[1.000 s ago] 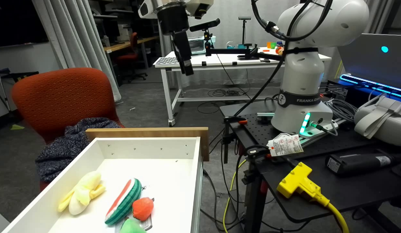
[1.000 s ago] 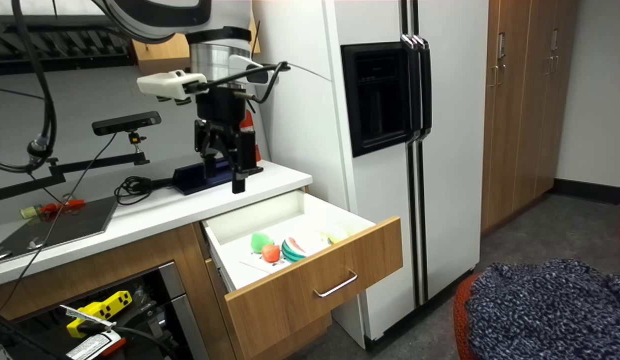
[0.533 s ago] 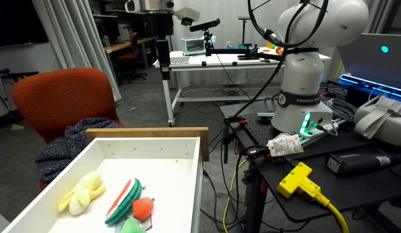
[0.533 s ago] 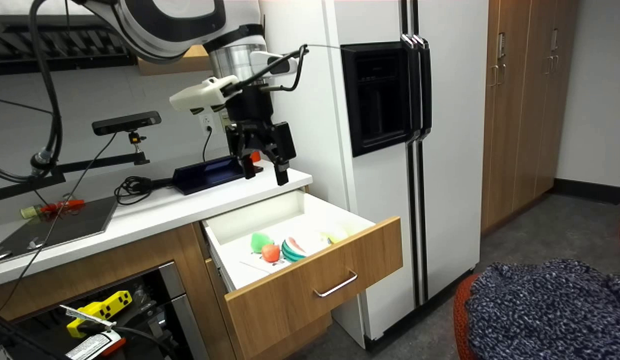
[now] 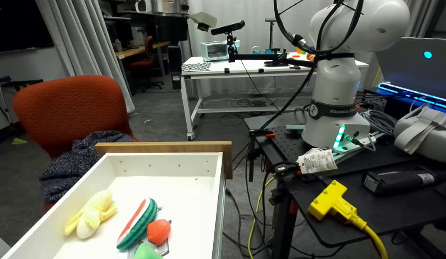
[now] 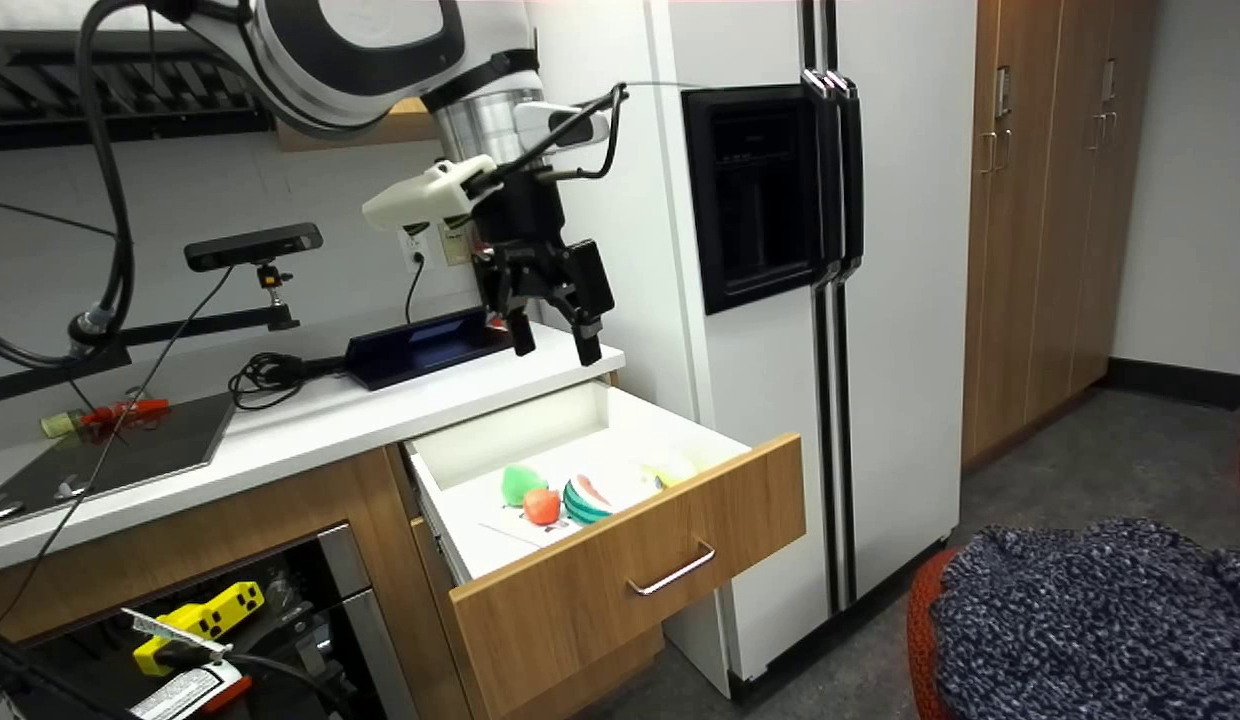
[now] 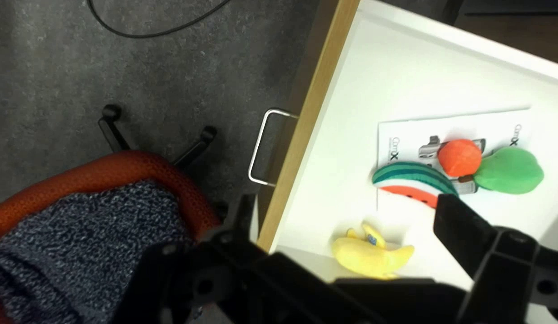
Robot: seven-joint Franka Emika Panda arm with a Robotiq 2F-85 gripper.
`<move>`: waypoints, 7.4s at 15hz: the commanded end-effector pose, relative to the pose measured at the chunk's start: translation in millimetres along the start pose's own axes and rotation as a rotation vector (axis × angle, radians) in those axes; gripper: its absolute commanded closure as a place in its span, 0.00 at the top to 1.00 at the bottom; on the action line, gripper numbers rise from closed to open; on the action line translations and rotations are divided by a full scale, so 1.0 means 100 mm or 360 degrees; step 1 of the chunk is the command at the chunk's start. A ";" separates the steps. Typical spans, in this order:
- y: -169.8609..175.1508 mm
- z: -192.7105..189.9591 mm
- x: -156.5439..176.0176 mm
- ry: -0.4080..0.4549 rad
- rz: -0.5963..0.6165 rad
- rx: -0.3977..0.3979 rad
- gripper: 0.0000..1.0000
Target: Close the open drawer
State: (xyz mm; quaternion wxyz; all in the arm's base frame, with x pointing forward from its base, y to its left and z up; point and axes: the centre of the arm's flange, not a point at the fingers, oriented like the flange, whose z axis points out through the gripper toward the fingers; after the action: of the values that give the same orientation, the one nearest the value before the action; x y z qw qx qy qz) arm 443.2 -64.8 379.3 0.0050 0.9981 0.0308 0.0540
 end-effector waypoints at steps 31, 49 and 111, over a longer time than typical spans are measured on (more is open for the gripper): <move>1.15 1.58 1.02 -0.0118 0.0180 -0.0174 1.00; 1.01 2.51 1.35 -0.0334 -0.0032 0.0050 0.33; -2.79 2.70 2.42 -0.0184 -0.0935 0.1418 0.00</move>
State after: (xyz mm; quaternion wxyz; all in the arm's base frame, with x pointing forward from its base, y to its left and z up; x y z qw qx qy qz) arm 688.4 219.2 119.2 -0.3849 0.8659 0.3169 -0.0408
